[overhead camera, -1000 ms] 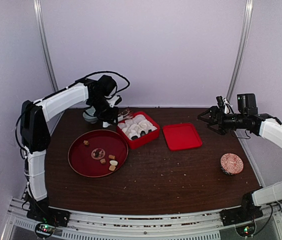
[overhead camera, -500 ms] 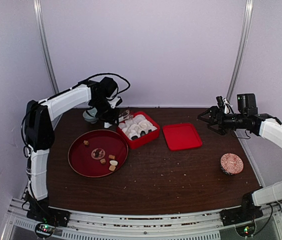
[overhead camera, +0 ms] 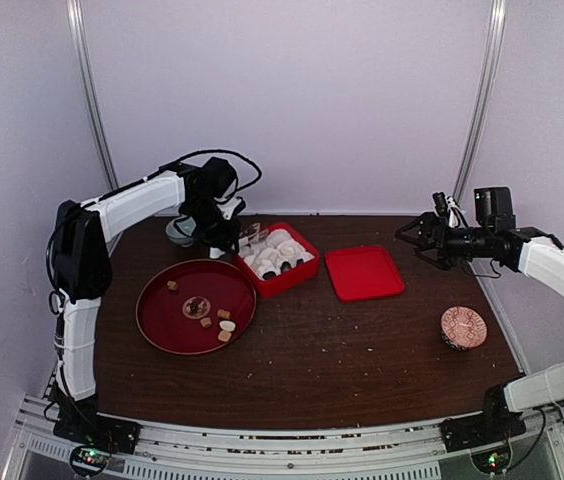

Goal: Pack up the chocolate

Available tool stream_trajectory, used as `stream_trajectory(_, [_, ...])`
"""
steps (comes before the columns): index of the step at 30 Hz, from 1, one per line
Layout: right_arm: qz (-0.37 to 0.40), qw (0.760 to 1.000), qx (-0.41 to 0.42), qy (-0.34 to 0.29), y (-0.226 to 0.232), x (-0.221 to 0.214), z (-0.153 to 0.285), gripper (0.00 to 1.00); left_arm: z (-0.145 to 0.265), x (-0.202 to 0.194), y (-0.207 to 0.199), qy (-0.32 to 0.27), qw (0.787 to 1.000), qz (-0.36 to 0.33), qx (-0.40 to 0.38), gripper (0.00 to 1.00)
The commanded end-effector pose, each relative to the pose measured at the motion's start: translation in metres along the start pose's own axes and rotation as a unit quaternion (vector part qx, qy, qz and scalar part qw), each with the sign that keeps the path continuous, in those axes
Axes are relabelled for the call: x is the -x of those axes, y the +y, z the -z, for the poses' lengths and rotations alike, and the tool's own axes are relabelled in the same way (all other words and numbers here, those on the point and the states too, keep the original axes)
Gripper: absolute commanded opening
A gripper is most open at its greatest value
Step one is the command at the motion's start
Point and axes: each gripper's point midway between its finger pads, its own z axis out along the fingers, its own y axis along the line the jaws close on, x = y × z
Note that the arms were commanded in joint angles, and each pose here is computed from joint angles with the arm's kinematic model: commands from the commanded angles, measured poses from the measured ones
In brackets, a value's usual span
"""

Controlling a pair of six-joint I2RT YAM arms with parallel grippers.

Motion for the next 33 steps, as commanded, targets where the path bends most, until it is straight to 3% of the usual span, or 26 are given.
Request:
stream_trajectory(1, [0.014,1.0,0.006,-0.013,0.01,0.008,0.004,1.0,0.006,0.02,-0.001,-0.036,0.999,-0.001,-0.009,0.33])
stream_trajectory(9, [0.015,1.0,0.009,-0.013,0.011,0.009,0.003,1.0,0.014,0.024,-0.003,-0.041,0.999,0.003,-0.012,0.36])
stream_trajectory(16, [0.018,1.0,0.011,-0.011,0.012,0.01,0.002,1.0,0.056,0.019,-0.003,-0.067,0.998,0.004,-0.013,0.34])
stream_trajectory(33, [0.013,1.0,0.019,-0.003,0.011,0.01,-0.003,1.0,0.112,-0.119,0.012,-0.004,0.999,0.038,-0.015,0.34])
